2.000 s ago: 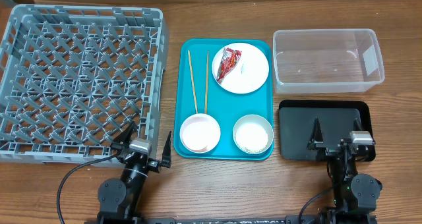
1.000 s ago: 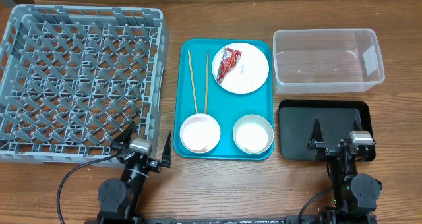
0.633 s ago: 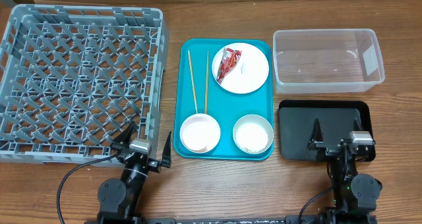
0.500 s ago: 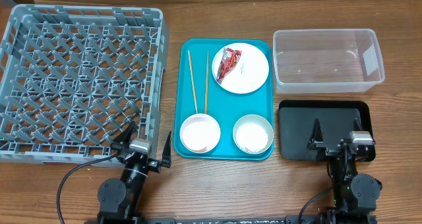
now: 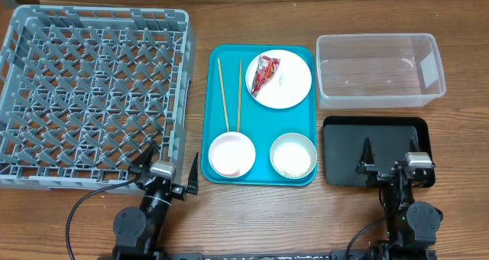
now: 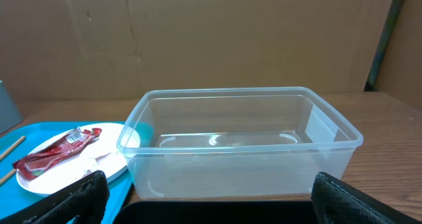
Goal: Sort waste into correct bins and load items into the dishwasher
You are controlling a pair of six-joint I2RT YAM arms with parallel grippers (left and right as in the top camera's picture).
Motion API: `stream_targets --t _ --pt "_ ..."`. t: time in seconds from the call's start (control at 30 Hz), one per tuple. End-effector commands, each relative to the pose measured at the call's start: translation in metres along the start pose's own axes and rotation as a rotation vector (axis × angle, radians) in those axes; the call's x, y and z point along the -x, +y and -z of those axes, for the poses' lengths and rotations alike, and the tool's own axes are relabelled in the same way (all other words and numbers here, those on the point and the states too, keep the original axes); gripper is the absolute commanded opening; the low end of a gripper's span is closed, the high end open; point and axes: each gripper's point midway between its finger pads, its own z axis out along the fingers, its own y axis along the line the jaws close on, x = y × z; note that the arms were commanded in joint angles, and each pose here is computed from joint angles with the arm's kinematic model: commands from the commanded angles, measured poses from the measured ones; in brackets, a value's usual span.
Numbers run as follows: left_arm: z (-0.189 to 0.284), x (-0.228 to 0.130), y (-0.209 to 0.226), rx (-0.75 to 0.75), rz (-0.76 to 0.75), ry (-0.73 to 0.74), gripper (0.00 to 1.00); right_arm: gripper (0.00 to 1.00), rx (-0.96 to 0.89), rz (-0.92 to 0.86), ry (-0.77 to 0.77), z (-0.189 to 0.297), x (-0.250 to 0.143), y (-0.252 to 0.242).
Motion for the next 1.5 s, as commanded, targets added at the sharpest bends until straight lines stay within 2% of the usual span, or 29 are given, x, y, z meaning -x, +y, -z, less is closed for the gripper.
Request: stream_targets --t 0.0,0.37,0.57,0.7,0.9,1.03,1.13,1.27,1.37,1.4,1.47 --pt "0.000 0.000 -0.002 -0.008 -0.010 -0.006 1.00 1.00 -0.004 0.001 -0.010 0.000 0.000 -0.001" --pt "0.000 0.003 -0.003 -0.018 -0.011 -0.016 1.00 1.00 -0.004 0.001 -0.010 0.000 0.000 -0.001" --pt "0.002 0.004 -0.026 -0.147 0.006 -0.024 1.00 1.00 0.000 0.000 -0.011 0.000 0.000 0.000" --pt "0.002 0.006 -0.026 -0.148 0.041 -0.030 1.00 1.00 0.090 -0.022 -0.014 0.001 0.001 0.015" --pt "0.010 0.047 -0.027 -0.167 0.109 -0.125 1.00 1.00 0.273 -0.144 -0.127 0.011 0.041 0.045" --pt "0.020 0.086 -0.022 -0.137 0.105 -0.149 1.00 1.00 0.281 -0.233 -0.103 0.018 0.069 0.046" --pt "0.020 0.108 -0.023 -0.155 0.119 -0.090 1.00 1.00 0.290 -0.250 -0.034 0.022 0.088 0.050" --pt "-0.002 0.135 -0.038 -0.276 0.178 0.124 1.00 1.00 0.330 -0.276 0.106 0.016 0.135 0.060" --pt "-0.018 0.147 -0.047 -0.349 0.245 0.301 1.00 1.00 0.355 -0.302 0.220 0.007 0.163 0.067" --pt "-0.028 0.153 -0.046 -0.356 0.293 0.429 1.00 1.00 0.361 -0.325 0.312 0.000 0.176 0.070" --pt "-0.036 0.157 -0.044 -0.351 0.328 0.548 1.00 1.00 0.346 -0.346 0.399 -0.006 0.184 0.070"
